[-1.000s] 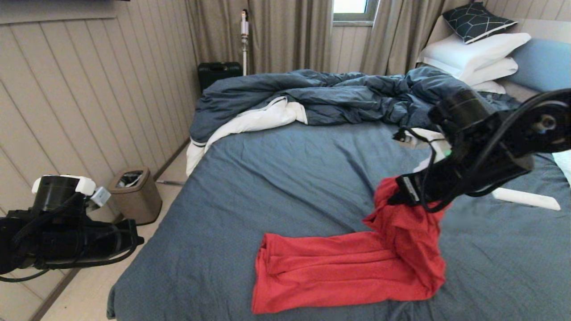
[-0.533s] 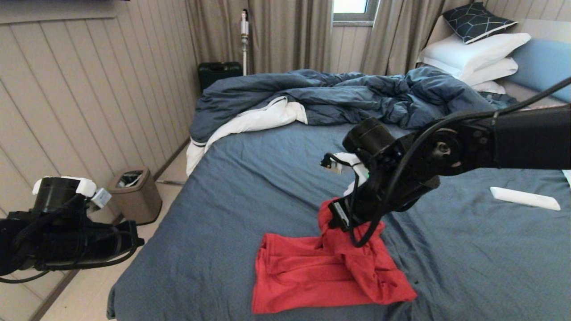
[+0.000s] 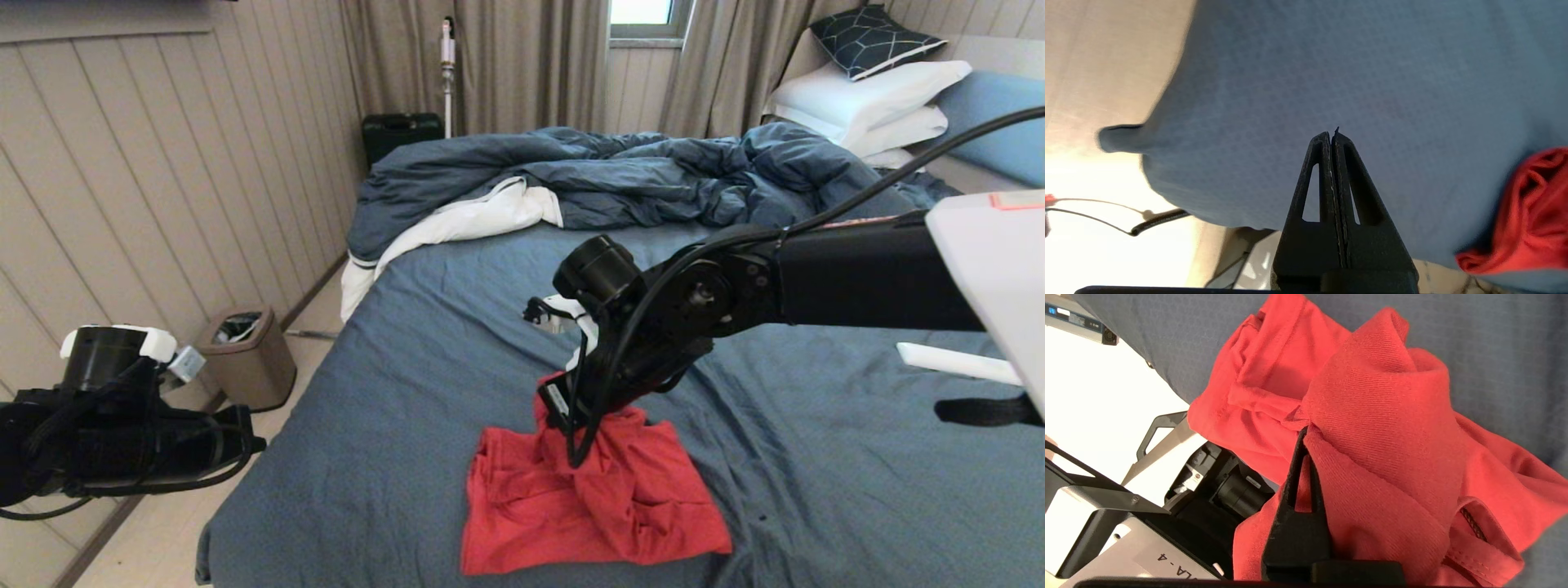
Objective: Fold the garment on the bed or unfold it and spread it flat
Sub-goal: Fold the red T-shirt
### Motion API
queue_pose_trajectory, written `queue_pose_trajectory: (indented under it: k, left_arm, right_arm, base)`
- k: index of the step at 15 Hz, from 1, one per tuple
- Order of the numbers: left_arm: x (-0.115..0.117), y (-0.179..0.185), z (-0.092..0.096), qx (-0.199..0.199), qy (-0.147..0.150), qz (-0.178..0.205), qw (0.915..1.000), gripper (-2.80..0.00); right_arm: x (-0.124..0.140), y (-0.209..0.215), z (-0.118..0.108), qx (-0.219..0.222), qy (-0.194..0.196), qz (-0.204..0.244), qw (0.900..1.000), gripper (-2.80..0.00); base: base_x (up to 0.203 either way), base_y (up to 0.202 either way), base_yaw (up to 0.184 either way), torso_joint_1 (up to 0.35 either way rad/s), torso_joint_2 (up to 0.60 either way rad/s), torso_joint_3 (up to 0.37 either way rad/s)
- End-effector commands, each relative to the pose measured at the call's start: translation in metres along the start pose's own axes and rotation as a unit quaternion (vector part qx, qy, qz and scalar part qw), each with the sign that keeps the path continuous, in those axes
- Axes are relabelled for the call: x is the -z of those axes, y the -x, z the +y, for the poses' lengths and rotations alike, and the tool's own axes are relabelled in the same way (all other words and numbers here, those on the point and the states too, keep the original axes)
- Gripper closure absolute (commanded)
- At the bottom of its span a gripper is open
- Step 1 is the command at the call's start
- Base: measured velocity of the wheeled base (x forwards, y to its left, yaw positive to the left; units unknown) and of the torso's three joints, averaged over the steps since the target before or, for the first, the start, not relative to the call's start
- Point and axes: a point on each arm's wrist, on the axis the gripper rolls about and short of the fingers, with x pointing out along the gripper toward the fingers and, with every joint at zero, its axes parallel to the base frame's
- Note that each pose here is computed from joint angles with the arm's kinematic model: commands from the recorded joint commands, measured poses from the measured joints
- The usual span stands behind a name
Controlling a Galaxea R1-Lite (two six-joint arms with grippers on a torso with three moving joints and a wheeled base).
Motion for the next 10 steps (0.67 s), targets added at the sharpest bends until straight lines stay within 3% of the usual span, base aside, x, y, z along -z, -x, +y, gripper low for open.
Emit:
queue_pose_trajectory:
  k: [1, 7, 10]
  left_arm:
    - [0.0, -0.001, 0.0, 0.006, 0.002, 0.003, 1.0, 0.0]
    - [0.0, -0.002, 0.0, 0.007, 0.001, 0.006, 1.0, 0.0]
    - [0.0, -0.004, 0.001, 0.005, 0.002, 0.008, 1.0, 0.0]
  right_arm:
    - [0.0, -0.006, 0.002, -0.002, 0.001, 0.005, 1.0, 0.0]
    - [-0.009, -0.006, 0.026, -0.026, 0.024, -0.052, 0.998, 0.0]
    - [-0.007, -0.014, 0.029, -0.027, 0.026, -0.041, 0.998, 0.0]
  base:
    - [0.0, 0.0, 0.0, 0.0, 0.0, 0.0]
    - [0.0, 0.0, 0.0, 0.0, 0.0, 0.0]
    - [0.0, 0.0, 0.0, 0.0, 0.0, 0.0]
